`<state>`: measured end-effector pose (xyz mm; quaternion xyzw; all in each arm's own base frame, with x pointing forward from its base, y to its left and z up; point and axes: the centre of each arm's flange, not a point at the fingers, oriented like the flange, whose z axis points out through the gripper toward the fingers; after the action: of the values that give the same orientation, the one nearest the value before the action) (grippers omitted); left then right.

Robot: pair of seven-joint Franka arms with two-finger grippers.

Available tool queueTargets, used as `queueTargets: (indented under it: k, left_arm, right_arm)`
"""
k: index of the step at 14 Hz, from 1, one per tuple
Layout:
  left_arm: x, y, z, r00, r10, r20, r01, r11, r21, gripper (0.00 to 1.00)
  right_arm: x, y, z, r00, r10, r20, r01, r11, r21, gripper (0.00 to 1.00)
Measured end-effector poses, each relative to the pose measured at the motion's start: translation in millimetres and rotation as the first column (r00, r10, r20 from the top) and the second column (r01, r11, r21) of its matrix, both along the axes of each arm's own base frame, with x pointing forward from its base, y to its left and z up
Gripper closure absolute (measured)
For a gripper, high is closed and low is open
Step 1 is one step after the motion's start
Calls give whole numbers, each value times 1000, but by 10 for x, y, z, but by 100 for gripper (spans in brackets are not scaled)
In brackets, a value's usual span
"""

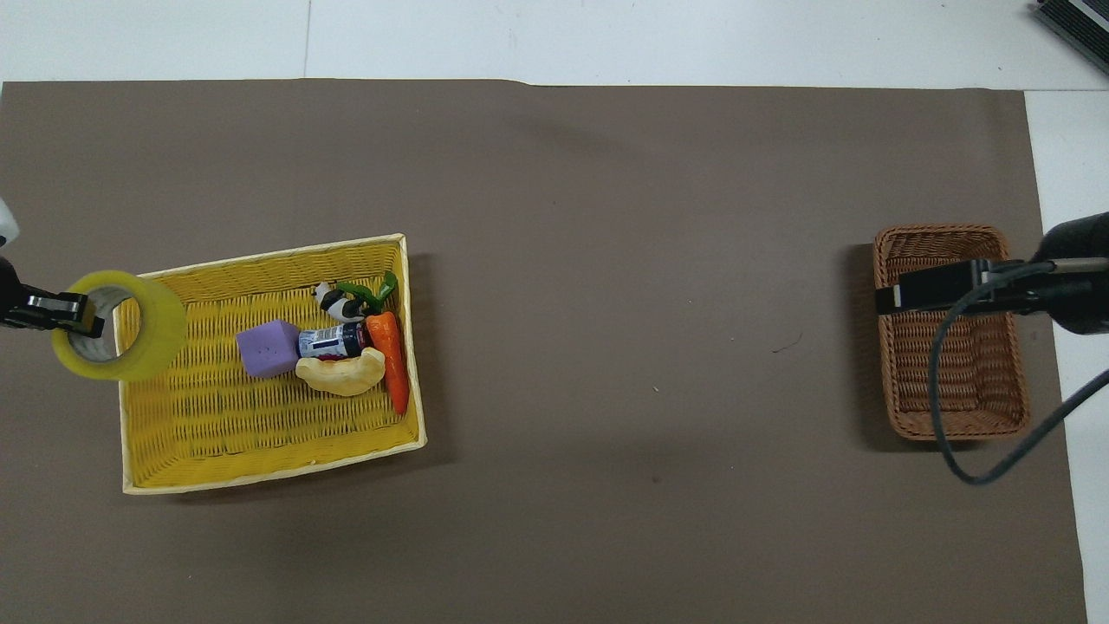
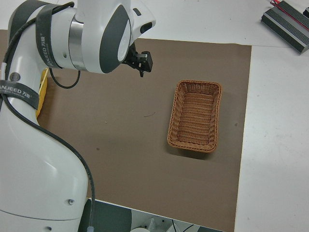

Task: Move tape to another basket
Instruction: 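Lift the tape with the left gripper while the right gripper approaches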

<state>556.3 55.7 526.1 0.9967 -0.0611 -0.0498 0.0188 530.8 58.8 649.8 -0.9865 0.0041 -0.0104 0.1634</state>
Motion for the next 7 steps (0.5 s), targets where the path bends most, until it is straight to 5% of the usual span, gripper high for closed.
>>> queueTargets:
  k: [7]
  left_arm:
    - [-38, -1008, 611, 991, 134, -20, -135, 991, -6, 78]
  right_arm:
    - [36, 1086, -288, 998, -52, 25, 45, 974, 221, 0]
